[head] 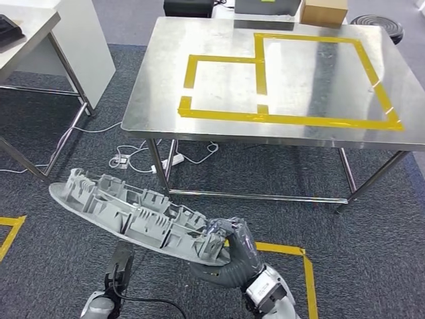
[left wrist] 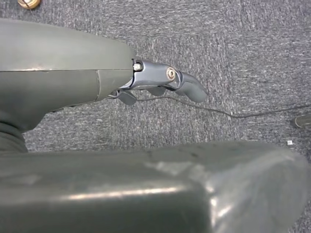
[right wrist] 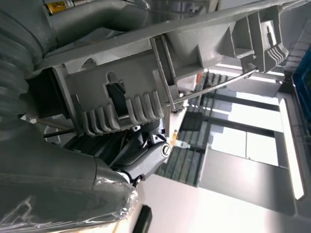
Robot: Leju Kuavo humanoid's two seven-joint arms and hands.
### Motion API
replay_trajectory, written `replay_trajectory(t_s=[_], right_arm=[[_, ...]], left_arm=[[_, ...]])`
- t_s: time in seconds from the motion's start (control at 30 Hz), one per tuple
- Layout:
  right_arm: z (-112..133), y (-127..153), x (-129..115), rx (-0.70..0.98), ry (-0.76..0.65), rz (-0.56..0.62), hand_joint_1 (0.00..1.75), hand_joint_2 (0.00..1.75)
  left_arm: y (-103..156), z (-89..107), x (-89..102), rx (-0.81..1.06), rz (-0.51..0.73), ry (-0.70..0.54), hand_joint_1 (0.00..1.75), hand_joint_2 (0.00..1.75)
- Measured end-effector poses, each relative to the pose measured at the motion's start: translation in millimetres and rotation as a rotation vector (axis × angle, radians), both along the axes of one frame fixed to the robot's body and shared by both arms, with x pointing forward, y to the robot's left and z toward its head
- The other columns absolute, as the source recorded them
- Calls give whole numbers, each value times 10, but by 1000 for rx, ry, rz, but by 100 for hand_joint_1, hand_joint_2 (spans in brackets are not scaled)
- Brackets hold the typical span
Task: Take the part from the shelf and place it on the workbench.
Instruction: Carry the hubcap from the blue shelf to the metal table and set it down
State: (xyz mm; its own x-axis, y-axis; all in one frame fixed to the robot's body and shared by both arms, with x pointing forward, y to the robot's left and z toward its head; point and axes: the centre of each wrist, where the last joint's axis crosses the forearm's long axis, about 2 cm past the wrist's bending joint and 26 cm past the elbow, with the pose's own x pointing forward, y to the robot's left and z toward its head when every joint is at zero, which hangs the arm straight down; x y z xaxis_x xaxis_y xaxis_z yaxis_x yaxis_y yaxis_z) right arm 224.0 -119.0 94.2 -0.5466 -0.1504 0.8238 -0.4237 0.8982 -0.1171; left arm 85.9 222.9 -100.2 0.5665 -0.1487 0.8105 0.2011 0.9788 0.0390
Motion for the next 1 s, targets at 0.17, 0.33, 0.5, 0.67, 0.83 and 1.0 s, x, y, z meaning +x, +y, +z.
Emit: replay_trajectory(t_s=[0.17, 0.33, 0.5, 0.67, 0.83, 1.0], right_arm=[[179, -35, 184, -2, -40, -76, 175, 175], [309, -90, 365, -3, -79, -135, 175, 175], [346, -116, 464, -7, -73, -175, 175, 175], [390, -126, 560, -7, -79, -201, 175, 175], [405, -141, 622, -11, -78, -217, 175, 175], [358, -169, 633, -23, -65, -245, 175, 175]], left_arm=[[-17, 6, 22, -2, -25, -4, 0, 0], [-30, 19, 73, 0, -49, -9, 0, 0], [-36, 24, 95, 1, -65, -11, 0, 0], [-63, 38, 140, -2, -75, -18, 0, 0], [-65, 39, 142, -1, -79, -18, 0, 0], [-70, 40, 142, 0, -88, -17, 0, 0]])
